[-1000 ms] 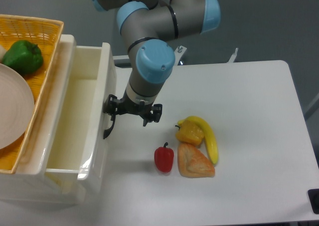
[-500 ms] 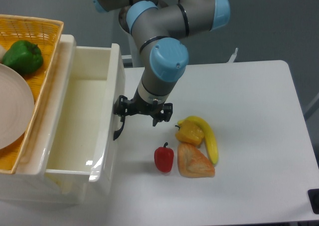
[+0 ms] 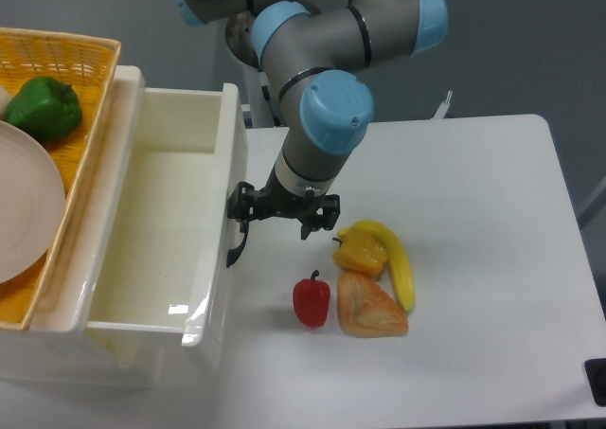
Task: Slide the top white drawer open
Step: 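Pull the upper drawer outward from the cabinet by its handle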
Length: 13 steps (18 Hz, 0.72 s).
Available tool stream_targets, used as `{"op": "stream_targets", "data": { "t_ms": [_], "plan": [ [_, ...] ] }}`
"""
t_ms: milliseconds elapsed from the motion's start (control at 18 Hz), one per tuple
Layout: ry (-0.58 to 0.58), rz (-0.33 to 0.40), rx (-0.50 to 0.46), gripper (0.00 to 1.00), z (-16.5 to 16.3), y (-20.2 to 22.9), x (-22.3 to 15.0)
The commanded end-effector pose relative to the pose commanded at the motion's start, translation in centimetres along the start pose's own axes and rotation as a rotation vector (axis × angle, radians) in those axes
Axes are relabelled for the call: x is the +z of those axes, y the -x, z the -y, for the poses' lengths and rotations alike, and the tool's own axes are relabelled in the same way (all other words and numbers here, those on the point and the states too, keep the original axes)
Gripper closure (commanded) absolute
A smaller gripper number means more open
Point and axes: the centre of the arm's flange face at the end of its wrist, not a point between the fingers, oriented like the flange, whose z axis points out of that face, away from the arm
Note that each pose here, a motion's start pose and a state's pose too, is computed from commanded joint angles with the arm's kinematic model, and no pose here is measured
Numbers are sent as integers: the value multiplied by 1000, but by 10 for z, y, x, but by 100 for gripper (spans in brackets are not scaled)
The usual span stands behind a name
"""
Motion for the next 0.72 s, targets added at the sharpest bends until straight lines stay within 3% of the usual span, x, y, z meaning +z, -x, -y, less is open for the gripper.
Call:
{"op": "stream_targets", "data": {
  "t_ms": [722],
  "plan": [
    [1, -3, -47, 0, -2, 29, -1]
  ]
}}
